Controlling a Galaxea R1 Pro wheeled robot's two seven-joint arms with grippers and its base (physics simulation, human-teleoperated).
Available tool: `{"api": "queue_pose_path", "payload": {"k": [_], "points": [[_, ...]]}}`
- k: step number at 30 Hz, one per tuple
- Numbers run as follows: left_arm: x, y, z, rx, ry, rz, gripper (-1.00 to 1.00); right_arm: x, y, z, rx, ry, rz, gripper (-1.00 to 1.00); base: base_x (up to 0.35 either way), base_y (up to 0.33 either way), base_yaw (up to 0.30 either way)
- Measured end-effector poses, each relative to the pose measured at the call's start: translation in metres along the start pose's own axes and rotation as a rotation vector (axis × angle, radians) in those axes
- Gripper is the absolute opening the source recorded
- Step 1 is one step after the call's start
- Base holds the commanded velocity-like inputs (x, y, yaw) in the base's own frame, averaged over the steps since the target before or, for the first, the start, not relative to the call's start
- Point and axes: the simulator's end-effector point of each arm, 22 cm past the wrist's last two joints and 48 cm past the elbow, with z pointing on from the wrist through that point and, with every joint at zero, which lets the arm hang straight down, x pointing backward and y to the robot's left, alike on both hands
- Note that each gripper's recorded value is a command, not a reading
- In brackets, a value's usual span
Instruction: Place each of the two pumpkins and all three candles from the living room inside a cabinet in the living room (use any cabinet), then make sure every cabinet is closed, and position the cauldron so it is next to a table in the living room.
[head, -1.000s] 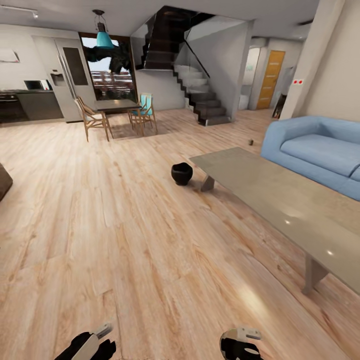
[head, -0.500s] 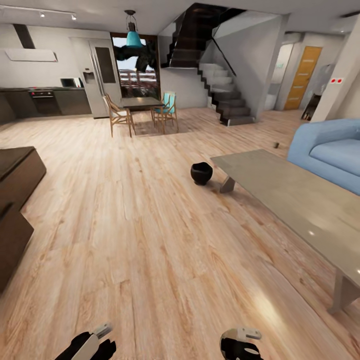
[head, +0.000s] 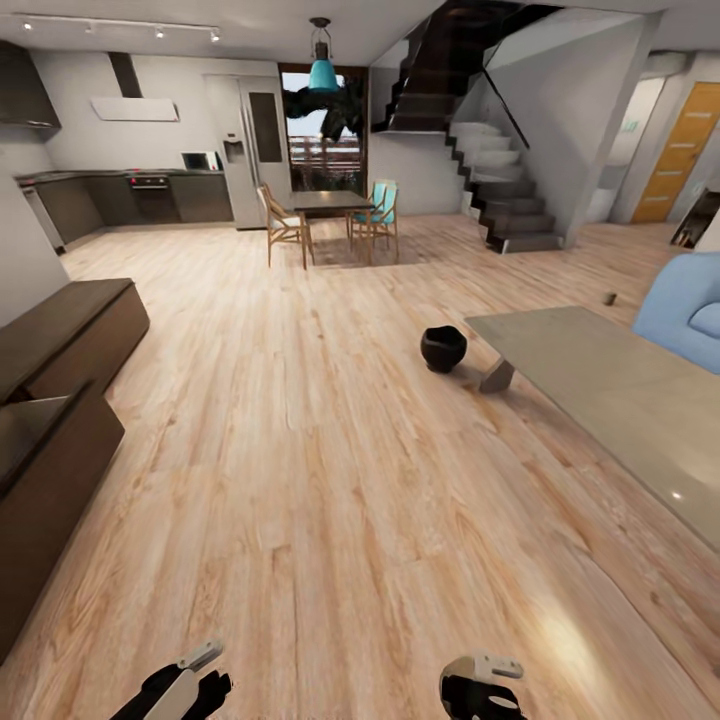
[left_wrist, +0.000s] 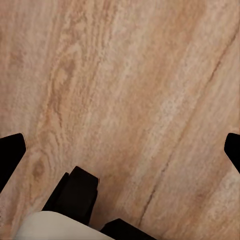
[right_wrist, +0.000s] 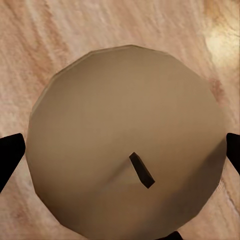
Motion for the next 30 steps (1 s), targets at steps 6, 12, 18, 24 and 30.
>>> {"api": "queue_pose_path", "payload": {"k": [6, 12, 18, 24, 30], "points": [[0.001, 0.000, 0.001, -0.002, 0.002, 0.000, 1.00, 0.001, 0.000, 0.001, 0.001, 0.002, 0.000, -1.00, 0.000, 0.000, 0.275], [0.002, 0.001, 0.002, -0.003, 0.005, 0.001, 1.00, 0.003, 0.000, 0.001, 0.001, 0.004, -0.001, -1.00, 0.000, 0.000, 0.275], [0.003, 0.001, 0.002, -0.005, 0.004, 0.009, 1.00, 0.000, 0.001, 0.002, -0.009, -0.009, 0.000, -1.00, 0.175, 0.000, 0.275], [0.004, 0.001, 0.003, -0.007, 0.005, 0.012, 1.00, -0.009, 0.002, 0.002, -0.014, -0.052, 0.012, -1.00, 0.316, -0.047, 0.275], [0.005, 0.001, 0.004, -0.008, 0.007, 0.013, 1.00, -0.009, 0.001, 0.002, -0.013, -0.052, 0.013, -1.00, 0.325, -0.102, 0.266]]}}
